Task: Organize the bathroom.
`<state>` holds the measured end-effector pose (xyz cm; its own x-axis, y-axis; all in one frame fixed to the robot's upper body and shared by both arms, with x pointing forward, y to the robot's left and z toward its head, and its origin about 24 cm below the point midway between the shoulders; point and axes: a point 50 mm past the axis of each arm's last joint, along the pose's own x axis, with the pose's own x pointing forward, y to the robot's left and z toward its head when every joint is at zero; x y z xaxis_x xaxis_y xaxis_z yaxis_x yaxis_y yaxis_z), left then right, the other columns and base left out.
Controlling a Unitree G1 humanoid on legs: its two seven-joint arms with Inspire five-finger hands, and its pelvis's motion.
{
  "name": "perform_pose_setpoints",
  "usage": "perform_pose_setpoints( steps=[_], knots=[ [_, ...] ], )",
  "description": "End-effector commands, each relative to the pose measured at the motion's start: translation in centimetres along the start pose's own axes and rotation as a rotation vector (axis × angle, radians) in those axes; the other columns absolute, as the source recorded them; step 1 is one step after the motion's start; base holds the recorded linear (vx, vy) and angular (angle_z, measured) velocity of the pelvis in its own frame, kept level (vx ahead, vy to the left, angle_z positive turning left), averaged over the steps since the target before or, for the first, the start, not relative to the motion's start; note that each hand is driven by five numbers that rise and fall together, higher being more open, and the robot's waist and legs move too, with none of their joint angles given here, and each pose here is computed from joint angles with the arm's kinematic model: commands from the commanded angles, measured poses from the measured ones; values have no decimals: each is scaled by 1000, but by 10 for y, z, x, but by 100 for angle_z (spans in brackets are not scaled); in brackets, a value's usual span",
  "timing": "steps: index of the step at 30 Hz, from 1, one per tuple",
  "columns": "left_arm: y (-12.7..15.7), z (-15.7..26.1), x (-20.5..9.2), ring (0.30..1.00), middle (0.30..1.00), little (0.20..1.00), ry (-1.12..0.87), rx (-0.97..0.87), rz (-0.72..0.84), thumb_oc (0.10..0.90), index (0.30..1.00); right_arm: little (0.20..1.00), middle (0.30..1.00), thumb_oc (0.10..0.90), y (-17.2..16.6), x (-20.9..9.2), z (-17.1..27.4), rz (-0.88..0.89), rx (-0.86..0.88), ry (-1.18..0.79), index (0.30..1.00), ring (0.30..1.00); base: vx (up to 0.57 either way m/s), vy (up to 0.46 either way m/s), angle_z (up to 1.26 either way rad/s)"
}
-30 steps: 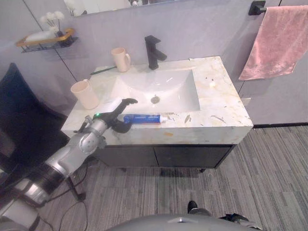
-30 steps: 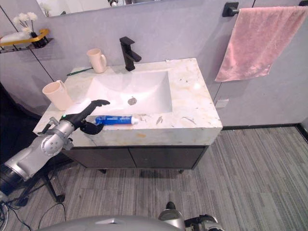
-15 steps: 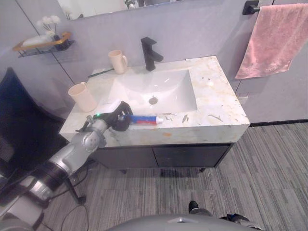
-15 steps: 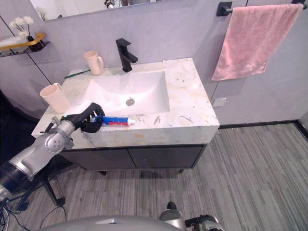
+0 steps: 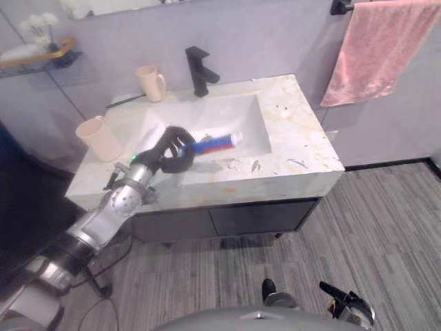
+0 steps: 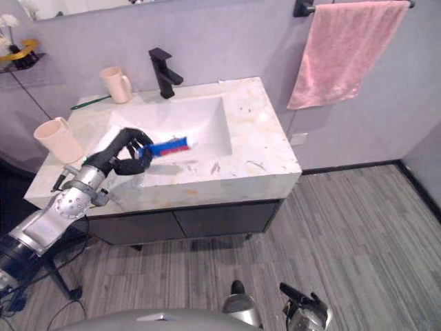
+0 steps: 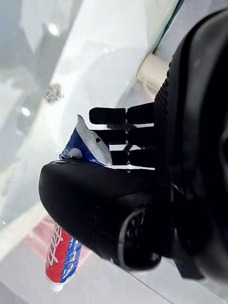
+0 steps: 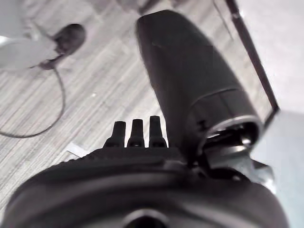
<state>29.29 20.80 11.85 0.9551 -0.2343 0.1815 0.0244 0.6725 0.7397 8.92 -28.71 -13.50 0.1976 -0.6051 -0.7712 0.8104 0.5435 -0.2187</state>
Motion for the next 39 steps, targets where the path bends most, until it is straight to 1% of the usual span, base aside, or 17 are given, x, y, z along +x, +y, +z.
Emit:
perform_pose_setpoints(
  steps=[1, 3, 7, 9, 10, 12, 13, 14, 15, 17, 18, 20, 21, 23, 27, 34, 39],
  knots=[
    [97, 65, 15, 300, 300, 300, -367, -125, 425, 400, 300, 900, 900, 800, -28, 2, 46, -209, 253, -218, 900, 900, -29, 39, -13],
    [113, 75, 7, 300, 300, 300, -418, -194, 527, 400, 300, 900, 900, 800, -43, -13, 85, -370, 413, -442, 900, 900, -23, 46, -10],
    [136, 86, -4, 300, 300, 300, -443, -243, 686, 400, 300, 900, 900, 800, -65, -47, 155, -529, 533, -761, 900, 900, -4, 55, -9],
    [158, 100, -4, 300, 300, 300, -452, -336, 743, 400, 300, 900, 900, 800, -72, -106, 226, -594, 605, -1141, 900, 900, 9, 90, -18],
    [161, 102, -4, 300, 300, 300, -451, -343, 755, 400, 300, 900, 900, 800, -72, -116, 233, -589, 618, -1210, 900, 900, 14, 82, -17],
    [168, 108, 0, 300, 300, 300, -451, -390, 765, 400, 300, 900, 900, 800, -68, -147, 257, -564, 628, -1398, 900, 900, 12, 72, -15],
    [174, 118, 9, 300, 300, 300, -444, -433, 781, 400, 300, 900, 900, 800, -53, -190, 283, -456, 624, -1646, 900, 900, 11, 100, -20],
    [175, 126, 14, 300, 300, 300, -451, -467, 793, 400, 300, 900, 900, 800, -43, -214, 294, -364, 605, -1786, 900, 900, 10, 87, -21],
    [176, 127, 15, 300, 300, 300, -454, -469, 794, 400, 300, 900, 900, 800, -42, -216, 295, -360, 607, -1794, 900, 900, 3, 62, -19],
    [175, 144, 28, 300, 300, 300, -463, -571, 788, 400, 300, 900, 900, 800, -18, -270, 314, -49, 558, -2025, 900, 900, 9, 56, -18],
    [175, 145, 29, 300, 300, 300, -463, -578, 788, 400, 300, 900, 900, 800, -14, -276, 316, -4, 555, -2039, 900, 900, 12, 41, -14],
    [168, 151, 34, 300, 300, 300, -468, -632, 773, 400, 300, 900, 900, 800, 8, -314, 318, 386, 500, -2128, 900, 900, 12, 30, -7],
    [165, 152, 35, 300, 300, 300, -469, -647, 766, 400, 300, 900, 900, 800, 13, -321, 319, 435, 485, -2133, 900, 900, 4, 21, -5],
    [151, 152, 39, 300, 300, 300, -477, -709, 718, 400, 300, 900, 900, 800, 38, -351, 320, 695, 406, -2149, 900, 900, 0, 0, 0],
    [125, 147, 42, 300, 300, 300, -478, -777, 639, 400, 300, 900, 900, 800, 67, -376, 320, 998, 251, -2096, 900, 900, -5, -9, 0],
    [94, 143, 40, 300, 300, 300, -536, -844, 546, 400, 300, 900, 900, 800, 93, -390, 330, 1273, 130, -1922, 900, 900, 0, -31, 15],
    [77, 143, 43, 300, 300, 300, -523, -875, 488, 400, 300, 900, 900, 800, 105, -387, 333, 1378, 82, -1820, 900, 900, -10, -19, 21]
  ],
)
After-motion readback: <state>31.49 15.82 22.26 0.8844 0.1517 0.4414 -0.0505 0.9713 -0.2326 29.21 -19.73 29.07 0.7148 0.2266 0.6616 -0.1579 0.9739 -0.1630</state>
